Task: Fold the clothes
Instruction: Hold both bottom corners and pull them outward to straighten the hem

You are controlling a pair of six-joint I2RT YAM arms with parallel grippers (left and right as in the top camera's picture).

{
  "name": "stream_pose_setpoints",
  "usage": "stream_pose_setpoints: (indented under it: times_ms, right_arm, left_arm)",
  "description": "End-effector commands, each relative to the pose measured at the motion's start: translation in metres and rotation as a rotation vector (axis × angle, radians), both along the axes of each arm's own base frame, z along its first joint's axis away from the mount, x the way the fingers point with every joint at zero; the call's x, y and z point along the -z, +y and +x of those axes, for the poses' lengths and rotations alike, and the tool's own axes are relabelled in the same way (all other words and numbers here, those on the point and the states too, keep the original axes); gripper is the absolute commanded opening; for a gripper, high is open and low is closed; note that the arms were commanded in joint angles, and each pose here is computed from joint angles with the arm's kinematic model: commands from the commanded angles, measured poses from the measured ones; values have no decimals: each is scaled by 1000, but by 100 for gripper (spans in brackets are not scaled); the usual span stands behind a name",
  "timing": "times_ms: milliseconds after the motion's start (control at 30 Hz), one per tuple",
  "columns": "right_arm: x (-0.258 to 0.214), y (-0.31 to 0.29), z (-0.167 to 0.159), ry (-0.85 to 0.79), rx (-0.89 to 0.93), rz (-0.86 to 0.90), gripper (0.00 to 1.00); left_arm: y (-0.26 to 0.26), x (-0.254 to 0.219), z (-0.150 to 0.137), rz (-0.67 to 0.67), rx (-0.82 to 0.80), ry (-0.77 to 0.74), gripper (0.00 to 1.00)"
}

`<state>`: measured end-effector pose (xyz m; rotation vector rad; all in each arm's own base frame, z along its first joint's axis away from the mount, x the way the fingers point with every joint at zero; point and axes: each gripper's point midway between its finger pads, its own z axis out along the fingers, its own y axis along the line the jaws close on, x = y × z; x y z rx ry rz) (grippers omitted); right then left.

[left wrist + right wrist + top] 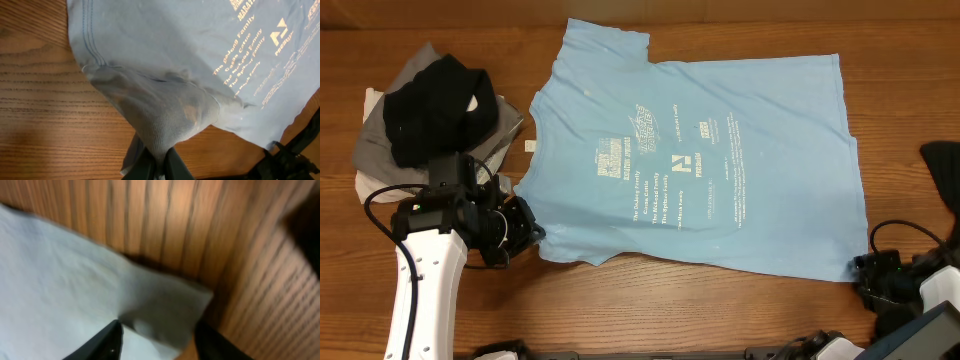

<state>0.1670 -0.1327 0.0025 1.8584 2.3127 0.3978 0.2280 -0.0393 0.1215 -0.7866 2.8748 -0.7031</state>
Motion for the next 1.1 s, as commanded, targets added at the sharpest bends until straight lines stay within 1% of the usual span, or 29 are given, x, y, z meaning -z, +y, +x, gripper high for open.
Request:
stream_pose_setpoints:
  times_ms: [0,100,200,300,500,600,667,733,833,1067]
  right_arm:
    - [11,6,-7,39,13,29,5]
    - [8,9,-8,46,1,46,4]
    - [-8,5,-4,42,-32,49,4]
    - [-35,2,3,18,-53,52,4]
    - [-92,-8,18,-75,-59,-16,4]
    - [-115,-10,20,-104,-59,-51,4]
    - [-128,-10,27,-146,-66,-59,4]
    - [-132,-9,35,-179,-78,-52,4]
    - [-130,-6,47,-206,-102,-40,4]
    - [-124,-7,90,-264,-153,-71,4]
  left_arm:
    - [1,-5,4,17,25,-30,8]
    - [1,-5,4,16,25,-28,8]
    - [1,-5,4,14,25,-29,7]
    - [1,-5,1,12,25,-19,4]
    - [-1,-7,-6,5,4,7,4]
    - [-1,-15,-10,6,-16,-18,4]
    - [0,-24,-7,19,-17,-81,5]
    - [3,-31,1,37,-17,-144,8]
    - [6,-33,13,57,-1,-198,8]
    - [11,-13,29,73,19,-162,6]
